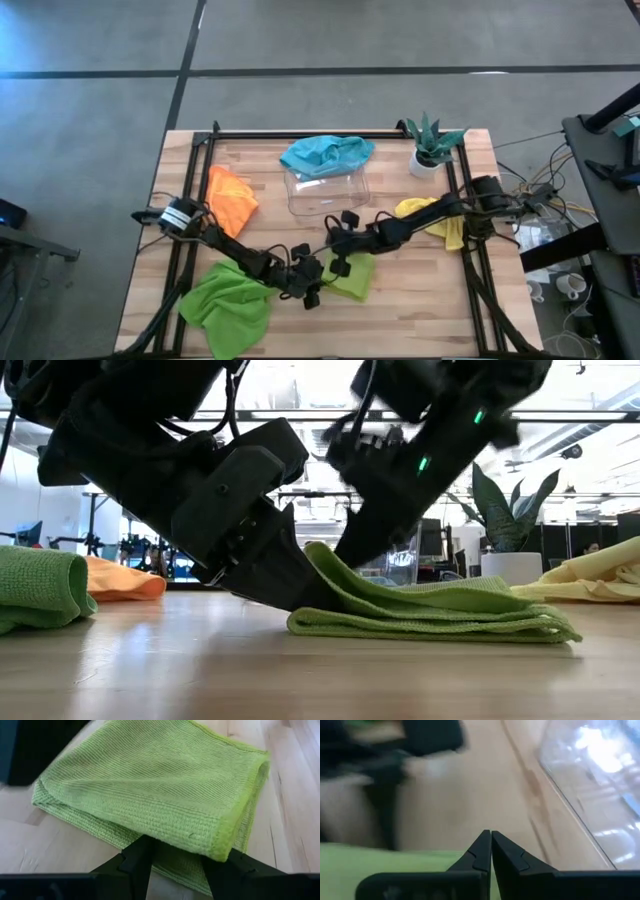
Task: Fold microfiber towels
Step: Fold the light green microfiber cloth
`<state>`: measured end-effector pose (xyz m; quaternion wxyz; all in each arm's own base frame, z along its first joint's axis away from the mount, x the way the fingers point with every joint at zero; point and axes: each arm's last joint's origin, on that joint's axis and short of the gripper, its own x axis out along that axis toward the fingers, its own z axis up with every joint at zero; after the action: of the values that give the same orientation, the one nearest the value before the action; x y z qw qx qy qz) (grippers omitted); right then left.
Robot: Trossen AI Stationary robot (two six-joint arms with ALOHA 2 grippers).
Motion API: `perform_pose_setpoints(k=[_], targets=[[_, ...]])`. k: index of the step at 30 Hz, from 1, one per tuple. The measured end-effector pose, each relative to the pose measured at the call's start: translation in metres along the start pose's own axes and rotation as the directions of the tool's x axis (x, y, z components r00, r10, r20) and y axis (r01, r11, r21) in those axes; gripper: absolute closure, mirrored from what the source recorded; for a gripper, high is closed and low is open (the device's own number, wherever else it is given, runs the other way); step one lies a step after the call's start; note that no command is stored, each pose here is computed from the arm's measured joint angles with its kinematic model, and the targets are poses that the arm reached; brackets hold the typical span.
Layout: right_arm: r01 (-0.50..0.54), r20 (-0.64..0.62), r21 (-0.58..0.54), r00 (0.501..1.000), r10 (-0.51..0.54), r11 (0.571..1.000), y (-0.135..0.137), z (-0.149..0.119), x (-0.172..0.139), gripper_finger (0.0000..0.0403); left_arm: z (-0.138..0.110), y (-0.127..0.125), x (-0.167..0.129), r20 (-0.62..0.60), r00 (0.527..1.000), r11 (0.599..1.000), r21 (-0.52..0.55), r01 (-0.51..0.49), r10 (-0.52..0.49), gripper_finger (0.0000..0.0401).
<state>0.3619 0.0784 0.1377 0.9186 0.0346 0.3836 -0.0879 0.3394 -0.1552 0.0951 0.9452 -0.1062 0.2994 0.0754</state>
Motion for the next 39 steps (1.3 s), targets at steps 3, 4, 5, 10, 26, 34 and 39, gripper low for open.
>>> perform_pose_setpoints(k=[3, 4, 5, 10, 26, 34, 39], targets=[[0.007, 0.004, -0.005, 1.0, -0.007, 1.0, 0.001, 0.003, -0.015, 0.0394, 0.0, 0.0, 0.0, -0.002, 1.0, 1.0, 0.005, -0.002, 0.002, 0.0253], [0.02, 0.007, -0.003, 1.0, -0.02, 1.0, 0.0, 0.002, -0.017, 0.0394, 0.0, 0.0, 0.0, -0.004, 1.0, 1.0, 0.006, -0.004, 0.004, 0.0253], [0.035, 0.004, 0.002, 0.999, -0.035, 0.999, -0.001, -0.001, -0.017, 0.0394, 0.0, 0.0, 0.0, -0.004, 1.0, 1.0, 0.007, -0.004, 0.004, 0.0253], [0.075, -0.017, 0.037, 0.997, -0.074, 0.997, -0.004, -0.02, -0.003, 0.0394, 0.0, 0.0, -0.001, -0.002, 1.0, 0.999, 0.034, -0.005, 0.005, 0.0253], [0.071, 0.075, -0.106, 0.995, -0.063, 0.992, 0.006, -0.014, -0.011, 0.0394, 0.043, 0.005, -0.077, -0.126, 0.991, 0.987, 0.161, -0.025, 0.046, 0.0253], [-0.085, 0.09, -0.255, 0.99, 0.111, 0.963, 0.045, -0.025, -0.052, 0.0394, 0.066, 0.015, -0.076, 0.092, 0.989, 0.98, 0.148, -0.131, 0.119, 0.0253], [-0.147, 0.011, -0.274, 0.988, 0.155, 0.951, 0.071, -0.056, -0.047, 0.0394, 0.059, 0.021, -0.031, 0.08, 0.993, 0.978, 0.183, -0.094, 0.081, 0.0253]])
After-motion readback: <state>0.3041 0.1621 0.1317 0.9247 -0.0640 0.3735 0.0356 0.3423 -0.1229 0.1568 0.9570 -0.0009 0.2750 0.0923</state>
